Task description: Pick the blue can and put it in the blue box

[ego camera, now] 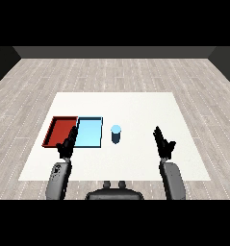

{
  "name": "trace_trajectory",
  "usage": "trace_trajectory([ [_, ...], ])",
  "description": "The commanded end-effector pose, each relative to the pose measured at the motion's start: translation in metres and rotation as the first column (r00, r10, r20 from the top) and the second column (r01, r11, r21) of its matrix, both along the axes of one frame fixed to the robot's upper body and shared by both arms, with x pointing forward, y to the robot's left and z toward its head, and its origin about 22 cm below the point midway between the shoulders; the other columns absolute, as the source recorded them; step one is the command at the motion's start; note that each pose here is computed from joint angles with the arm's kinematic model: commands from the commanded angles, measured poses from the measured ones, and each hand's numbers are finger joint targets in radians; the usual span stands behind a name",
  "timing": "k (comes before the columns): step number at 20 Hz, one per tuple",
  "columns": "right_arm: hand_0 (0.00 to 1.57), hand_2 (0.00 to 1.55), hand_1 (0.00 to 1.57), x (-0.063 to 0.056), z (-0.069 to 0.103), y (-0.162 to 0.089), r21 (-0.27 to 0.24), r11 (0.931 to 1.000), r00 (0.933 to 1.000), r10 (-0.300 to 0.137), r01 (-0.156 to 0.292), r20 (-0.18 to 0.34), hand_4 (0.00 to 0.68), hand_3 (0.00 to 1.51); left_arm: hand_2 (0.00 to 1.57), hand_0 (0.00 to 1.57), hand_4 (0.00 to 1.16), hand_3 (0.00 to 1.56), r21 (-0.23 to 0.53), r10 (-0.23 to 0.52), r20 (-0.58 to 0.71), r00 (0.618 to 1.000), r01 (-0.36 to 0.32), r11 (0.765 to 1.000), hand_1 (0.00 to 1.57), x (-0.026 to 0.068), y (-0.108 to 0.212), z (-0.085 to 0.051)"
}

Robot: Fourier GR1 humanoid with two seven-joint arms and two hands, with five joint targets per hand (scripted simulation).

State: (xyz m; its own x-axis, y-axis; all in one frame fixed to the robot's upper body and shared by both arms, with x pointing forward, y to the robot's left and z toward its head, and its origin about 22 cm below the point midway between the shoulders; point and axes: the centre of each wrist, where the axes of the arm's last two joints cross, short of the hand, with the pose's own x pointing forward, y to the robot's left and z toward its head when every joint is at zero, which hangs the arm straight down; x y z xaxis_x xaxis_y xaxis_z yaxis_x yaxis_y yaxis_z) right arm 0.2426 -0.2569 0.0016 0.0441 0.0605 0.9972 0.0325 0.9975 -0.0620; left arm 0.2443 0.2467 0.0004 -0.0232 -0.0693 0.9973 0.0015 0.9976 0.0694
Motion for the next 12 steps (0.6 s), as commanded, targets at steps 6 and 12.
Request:
trace_trajectory([
  [6, 0.00, 0.00, 0.00, 0.055, 0.013, 0.080, -0.060, 0.9971, 0.9919, 0.052, -0.046, 0.115, 0.000, 0.00, 0.00, 0.00, 0.00, 0.00, 0.016, 0.007, 0.032, 0.999, -0.008, 1.000, 0.00, 0.0215, 0.013, 0.013],
  [12, 0.00, 0.00, 0.00, 0.048, 0.037, 0.083, 0.118, 0.9722, 0.9314, 0.154, -0.202, 0.330, 0.000, 0.00, 0.00, 0.00, 0.00, 0.00, -0.080, -0.033, 0.433, 0.901, 0.074, 0.994, 0.00, -0.0090, 0.018, 0.032],
])
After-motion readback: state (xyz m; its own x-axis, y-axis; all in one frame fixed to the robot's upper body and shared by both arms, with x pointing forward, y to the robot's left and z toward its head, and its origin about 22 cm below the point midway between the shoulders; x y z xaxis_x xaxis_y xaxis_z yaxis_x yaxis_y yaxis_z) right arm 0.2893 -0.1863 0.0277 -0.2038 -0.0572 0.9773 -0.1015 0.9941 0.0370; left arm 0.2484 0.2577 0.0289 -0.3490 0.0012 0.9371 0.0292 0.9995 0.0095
